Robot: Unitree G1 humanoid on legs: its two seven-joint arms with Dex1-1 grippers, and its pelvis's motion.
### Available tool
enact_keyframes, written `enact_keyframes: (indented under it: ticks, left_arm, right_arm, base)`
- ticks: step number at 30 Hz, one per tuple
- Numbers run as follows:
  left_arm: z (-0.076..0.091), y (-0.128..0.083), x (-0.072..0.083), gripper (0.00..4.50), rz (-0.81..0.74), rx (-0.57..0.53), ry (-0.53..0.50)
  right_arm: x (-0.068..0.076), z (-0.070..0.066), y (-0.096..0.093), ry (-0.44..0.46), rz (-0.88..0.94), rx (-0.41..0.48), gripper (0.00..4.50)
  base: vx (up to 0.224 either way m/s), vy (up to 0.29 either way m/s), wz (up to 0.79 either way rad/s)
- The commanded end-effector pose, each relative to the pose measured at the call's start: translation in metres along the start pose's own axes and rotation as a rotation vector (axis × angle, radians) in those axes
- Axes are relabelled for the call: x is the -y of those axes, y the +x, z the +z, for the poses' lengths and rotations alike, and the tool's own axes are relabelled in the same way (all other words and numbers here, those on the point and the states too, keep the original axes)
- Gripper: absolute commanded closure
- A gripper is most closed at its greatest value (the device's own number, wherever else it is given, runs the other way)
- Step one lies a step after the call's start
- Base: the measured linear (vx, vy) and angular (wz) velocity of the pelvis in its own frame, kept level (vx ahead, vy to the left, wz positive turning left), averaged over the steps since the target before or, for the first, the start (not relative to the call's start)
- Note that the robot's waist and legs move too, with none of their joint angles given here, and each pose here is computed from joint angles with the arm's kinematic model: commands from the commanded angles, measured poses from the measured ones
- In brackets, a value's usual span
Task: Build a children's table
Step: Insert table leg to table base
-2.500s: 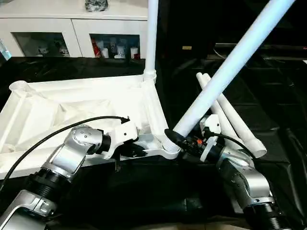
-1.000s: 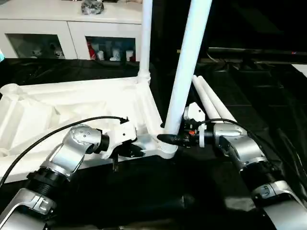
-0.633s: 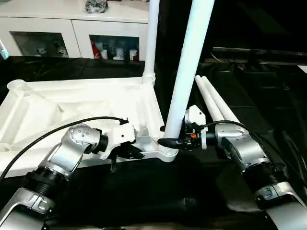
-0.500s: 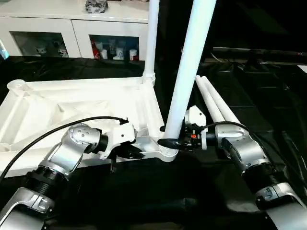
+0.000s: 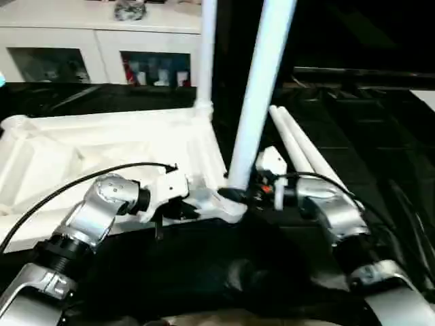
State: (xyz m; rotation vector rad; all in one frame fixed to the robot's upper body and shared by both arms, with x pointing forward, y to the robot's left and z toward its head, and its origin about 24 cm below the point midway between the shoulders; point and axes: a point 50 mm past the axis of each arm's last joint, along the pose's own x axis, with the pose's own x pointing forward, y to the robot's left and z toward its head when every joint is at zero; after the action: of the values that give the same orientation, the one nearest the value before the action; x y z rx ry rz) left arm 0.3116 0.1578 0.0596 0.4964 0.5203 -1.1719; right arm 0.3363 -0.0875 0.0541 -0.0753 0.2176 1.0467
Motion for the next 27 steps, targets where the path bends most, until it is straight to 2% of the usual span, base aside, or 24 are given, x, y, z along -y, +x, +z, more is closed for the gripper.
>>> enact_keyframes:
  ticks: [1,5,6,9,18,27]
  left_arm:
    - [0.052,0.002,-0.008,4.50,0.044,0.164,0.095]
    - [0.067,0.022,-0.019,4.50,0.273,0.135,-0.009]
    - [0.073,0.029,-0.019,4.50,0.311,0.143,-0.059]
    - [0.083,0.045,-0.014,4.50,0.350,0.135,-0.106]
    - [0.087,0.054,-0.007,4.50,0.353,0.114,-0.127]
    - [0.085,0.051,-0.009,4.50,0.361,0.106,-0.132]
  right_arm:
    - [0.005,-0.033,0.000,0.073,-0.176,-0.175,2.61]
    - [0.009,-0.027,0.021,0.161,-0.360,-0.172,2.61]
    - [0.009,-0.024,0.026,0.176,-0.401,-0.168,2.61]
    - [0.005,-0.019,0.039,0.202,-0.454,-0.163,2.61]
    - [-0.007,-0.021,0.052,0.227,-0.435,-0.192,2.61]
    - [-0.007,-0.023,0.052,0.222,-0.434,-0.211,2.61]
  base:
    - [0.000,0.000,0.00]
    - [0.000,0.000,0.00]
    - [0.000,0.000,0.00]
    - [0.000,0.000,0.00]
    - [0.018,-0.005,0.00]
    - [0.000,0.000,0.00]
